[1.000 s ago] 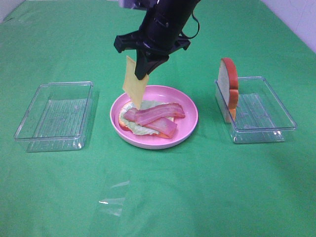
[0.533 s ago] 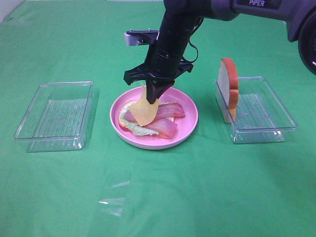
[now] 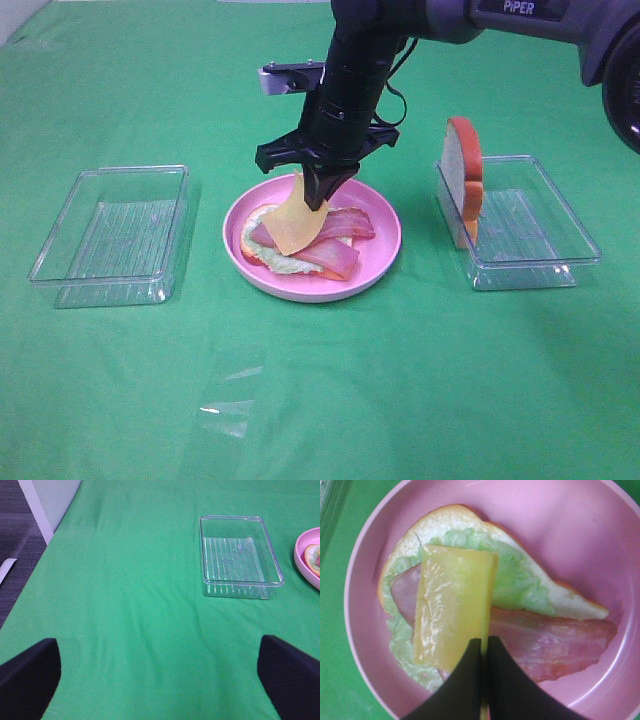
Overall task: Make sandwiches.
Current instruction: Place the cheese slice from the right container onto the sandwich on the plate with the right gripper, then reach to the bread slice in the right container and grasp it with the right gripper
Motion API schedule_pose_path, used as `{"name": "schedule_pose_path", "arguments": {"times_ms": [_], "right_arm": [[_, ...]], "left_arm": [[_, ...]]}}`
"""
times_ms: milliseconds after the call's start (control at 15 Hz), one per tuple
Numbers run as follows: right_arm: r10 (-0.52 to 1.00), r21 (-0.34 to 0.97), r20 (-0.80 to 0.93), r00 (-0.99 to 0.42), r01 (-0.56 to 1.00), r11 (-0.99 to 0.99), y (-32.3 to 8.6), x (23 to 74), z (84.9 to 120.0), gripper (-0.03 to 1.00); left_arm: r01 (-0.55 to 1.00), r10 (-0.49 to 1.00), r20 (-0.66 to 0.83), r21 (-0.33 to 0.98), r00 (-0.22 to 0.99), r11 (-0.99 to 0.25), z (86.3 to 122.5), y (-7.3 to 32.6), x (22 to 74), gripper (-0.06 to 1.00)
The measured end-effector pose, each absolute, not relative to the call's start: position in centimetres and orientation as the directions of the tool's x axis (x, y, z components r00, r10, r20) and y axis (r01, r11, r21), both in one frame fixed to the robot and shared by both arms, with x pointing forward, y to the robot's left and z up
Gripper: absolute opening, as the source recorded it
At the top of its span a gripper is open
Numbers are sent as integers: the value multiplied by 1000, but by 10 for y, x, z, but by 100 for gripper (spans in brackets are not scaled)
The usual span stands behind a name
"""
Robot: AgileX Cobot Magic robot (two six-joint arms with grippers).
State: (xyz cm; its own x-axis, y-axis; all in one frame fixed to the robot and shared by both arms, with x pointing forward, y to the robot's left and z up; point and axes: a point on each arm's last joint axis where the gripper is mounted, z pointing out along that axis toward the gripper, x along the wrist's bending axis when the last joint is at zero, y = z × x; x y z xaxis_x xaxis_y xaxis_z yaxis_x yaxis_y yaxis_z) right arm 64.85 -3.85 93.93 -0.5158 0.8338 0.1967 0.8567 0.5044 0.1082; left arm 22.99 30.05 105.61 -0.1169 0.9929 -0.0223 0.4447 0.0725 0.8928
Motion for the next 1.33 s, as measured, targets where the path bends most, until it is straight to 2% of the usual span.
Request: {"name": "schedule_pose_path", "arguments": {"times_ms": [67,133,200,267,333,467,733,933,1133,1333], "right_arm": [[836,107,192,-514,858,503,-39,649,939,14],[836,106,187,-517,856,506,-39,649,939,59],[831,105,183,-525,851,515,-40,649,939,70],[826,107,182,-533,846,522,-40,649,939,85],[824,112,180,-537,844,525,-40,649,942,91],[820,141,173,-545,838,528,-41,647,957,95],[801,212,153,-579,811,545,-46,640,998,96],[799,305,58,-598,773,557,-60,631,1049,96],[835,353,-15,-550,779,519,-89,629,1084,96],[893,367,-32,-448,826,428,-136,643,1099,96]], "left_arm": [[445,993,-22,893,-117,72,1056,300,230,99],[445,993,-22,893,-117,72,1056,300,230,99],[445,993,-22,893,-117,72,1056,300,230,99],[445,993,-22,893,-117,72,1056,300,230,99],[445,993,-22,893,-117,72,1056,300,230,99],[445,993,-22,893,-117,72,1056,300,230,99],[445,993,-22,893,-117,72,1056,300,230,99],[445,993,-22,893,-117,72,1056,300,230,99],[445,993,-22,893,-117,72,1056,300,230,99],[445,993,-22,893,-117,72,1056,300,230,99]]}}
